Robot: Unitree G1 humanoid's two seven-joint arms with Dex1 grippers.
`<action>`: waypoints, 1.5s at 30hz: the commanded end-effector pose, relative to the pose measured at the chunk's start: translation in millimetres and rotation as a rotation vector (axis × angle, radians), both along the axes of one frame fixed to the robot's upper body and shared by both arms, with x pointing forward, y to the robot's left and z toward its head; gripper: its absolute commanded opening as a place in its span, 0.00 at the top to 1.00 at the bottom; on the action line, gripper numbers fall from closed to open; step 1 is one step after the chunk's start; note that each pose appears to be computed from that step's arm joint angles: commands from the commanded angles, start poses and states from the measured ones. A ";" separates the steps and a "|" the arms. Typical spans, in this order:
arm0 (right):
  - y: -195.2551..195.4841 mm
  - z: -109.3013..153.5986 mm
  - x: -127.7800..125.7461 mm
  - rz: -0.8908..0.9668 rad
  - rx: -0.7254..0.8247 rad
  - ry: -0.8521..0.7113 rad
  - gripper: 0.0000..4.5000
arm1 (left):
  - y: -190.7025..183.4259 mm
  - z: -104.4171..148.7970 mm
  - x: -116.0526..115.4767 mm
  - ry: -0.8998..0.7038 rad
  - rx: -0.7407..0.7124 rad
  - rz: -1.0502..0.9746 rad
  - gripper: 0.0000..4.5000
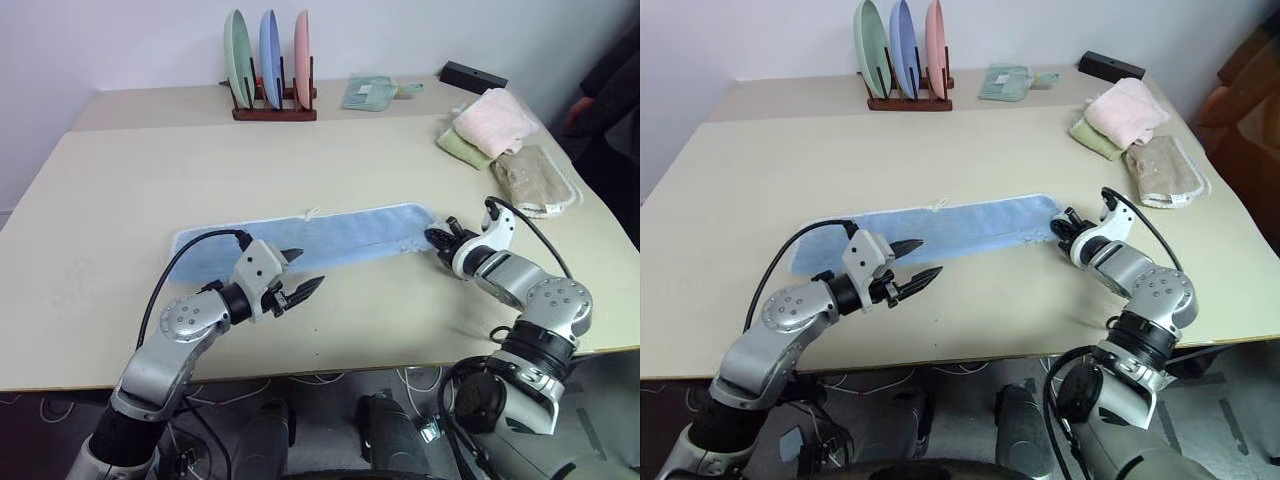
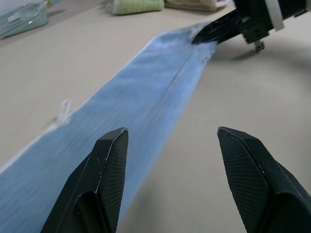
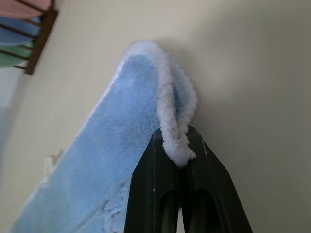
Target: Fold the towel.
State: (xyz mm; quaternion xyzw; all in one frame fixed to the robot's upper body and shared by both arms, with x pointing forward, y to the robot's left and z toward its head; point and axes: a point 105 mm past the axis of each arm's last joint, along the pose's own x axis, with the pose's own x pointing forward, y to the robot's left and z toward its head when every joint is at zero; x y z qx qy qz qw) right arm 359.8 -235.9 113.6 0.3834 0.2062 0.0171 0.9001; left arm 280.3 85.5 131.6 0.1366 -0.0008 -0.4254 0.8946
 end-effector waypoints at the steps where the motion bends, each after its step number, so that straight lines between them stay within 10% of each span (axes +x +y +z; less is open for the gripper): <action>1: -39.8 43.5 -8.5 -0.031 -0.187 -0.154 0.99 | -1.8 11.1 0.5 -0.048 -0.004 -0.013 0.34; 11: 25.7 85.8 -15.7 0.427 -0.635 -0.379 0.99 | -6.2 8.7 4.8 -0.052 0.018 -0.044 0.34; 19: 92.9 44.7 -37.8 0.838 -0.903 -0.440 0.99 | -2.5 6.4 1.5 -0.049 0.018 -0.016 0.34; 31: 109.4 18.5 -28.7 0.899 -0.968 -0.422 0.99 | -1.9 4.7 -1.2 -0.045 0.027 -0.004 0.34; 39: 110.3 43.2 -46.4 0.958 -0.915 -0.561 0.29 | 0.3 3.2 -0.8 -0.041 0.035 -0.003 0.34; 45: 86.1 67.5 -50.9 0.890 -0.853 -0.641 0.36 | 2.3 3.0 0.8 -0.038 0.027 0.011 0.34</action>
